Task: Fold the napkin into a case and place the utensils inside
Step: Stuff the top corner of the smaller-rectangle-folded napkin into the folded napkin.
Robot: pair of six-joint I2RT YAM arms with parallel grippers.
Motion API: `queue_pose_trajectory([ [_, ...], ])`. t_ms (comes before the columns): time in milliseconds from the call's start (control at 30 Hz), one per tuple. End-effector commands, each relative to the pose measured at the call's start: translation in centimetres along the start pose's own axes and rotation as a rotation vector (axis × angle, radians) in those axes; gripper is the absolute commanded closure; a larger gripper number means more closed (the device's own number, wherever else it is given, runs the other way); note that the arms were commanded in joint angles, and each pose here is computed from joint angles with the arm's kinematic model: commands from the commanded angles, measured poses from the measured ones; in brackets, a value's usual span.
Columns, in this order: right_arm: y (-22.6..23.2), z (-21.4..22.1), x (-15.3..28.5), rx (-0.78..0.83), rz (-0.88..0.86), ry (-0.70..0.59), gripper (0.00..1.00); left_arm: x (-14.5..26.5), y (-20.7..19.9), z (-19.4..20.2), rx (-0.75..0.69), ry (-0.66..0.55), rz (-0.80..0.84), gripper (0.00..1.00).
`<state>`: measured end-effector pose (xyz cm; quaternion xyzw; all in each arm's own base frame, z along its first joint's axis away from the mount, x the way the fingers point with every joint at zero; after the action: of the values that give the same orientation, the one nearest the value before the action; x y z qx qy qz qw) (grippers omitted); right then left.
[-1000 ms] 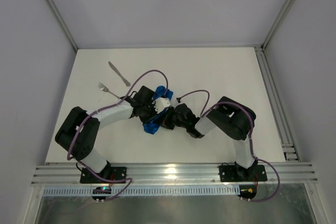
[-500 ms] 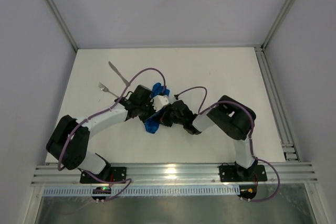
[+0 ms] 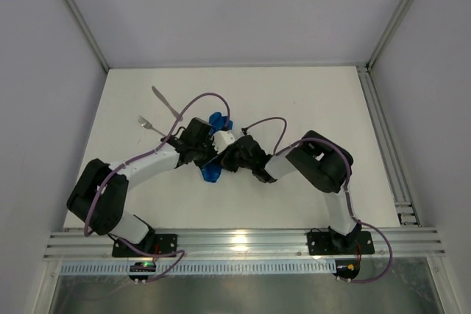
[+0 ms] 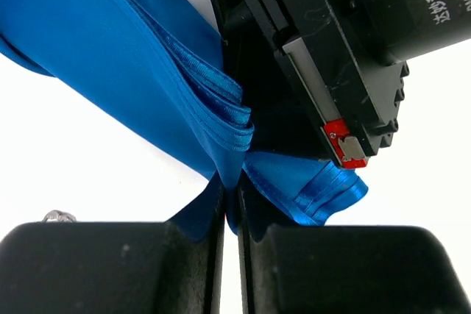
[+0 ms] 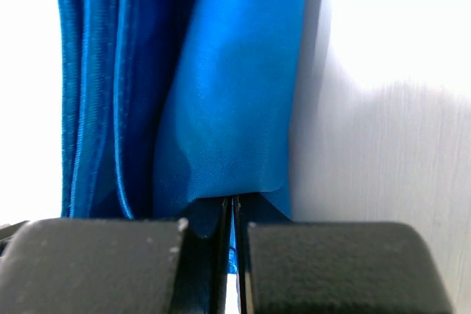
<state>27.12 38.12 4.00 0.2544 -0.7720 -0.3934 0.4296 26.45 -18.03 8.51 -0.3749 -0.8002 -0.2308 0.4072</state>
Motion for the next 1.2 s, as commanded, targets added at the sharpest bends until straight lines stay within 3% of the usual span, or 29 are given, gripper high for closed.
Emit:
queue_pose_trajectory([
  [0, 1.6, -1.6, -1.0, 0.016, -0.035, -0.077, 0.96, -1.1, -1.0, 0.9, -0.055, 0.045, 0.045, 0.90],
  [233, 1.1, -0.8, 1.2, 0.057, -0.015, -0.050, 0.96, -2.2, -0.5, 2.4, -0.069, 0.085, 0.002, 0.94],
  [433, 1.2, 0.0, 5.3, 0.103, -0.035, 0.007, 0.87, -1.9, 0.4, 2.1, -0.069, 0.069, -0.064, 0.96],
  [600, 0.4, -0.2, 6.9, 0.099, -0.015, 0.007, 0.85, -1.8, 0.4, 1.9, -0.084, 0.055, -0.073, 0.95],
  [867, 0.6, -1.9, 6.8, 0.064, -0.081, -0.055, 0.78, -2.3, -1.1, 2.4, -0.159, 0.068, -0.047, 0.87],
  [1167, 1.4, -2.4, 5.0, 0.030, -0.152, -0.076, 0.64, -2.7, -1.4, 2.7, -0.149, 0.079, -0.033, 0.83],
])
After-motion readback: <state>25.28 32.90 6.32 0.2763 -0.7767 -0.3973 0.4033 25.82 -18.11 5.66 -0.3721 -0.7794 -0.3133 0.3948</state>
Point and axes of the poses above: each gripper's point midway between its finger pads, its own x axis back along the fingers, its own y axis along the line the jaws close on, z = x × y, the point moved 4 cm from there along x, back along the fingers, and after that the axes turned 10 degrees about x, right-handed, at the moved point
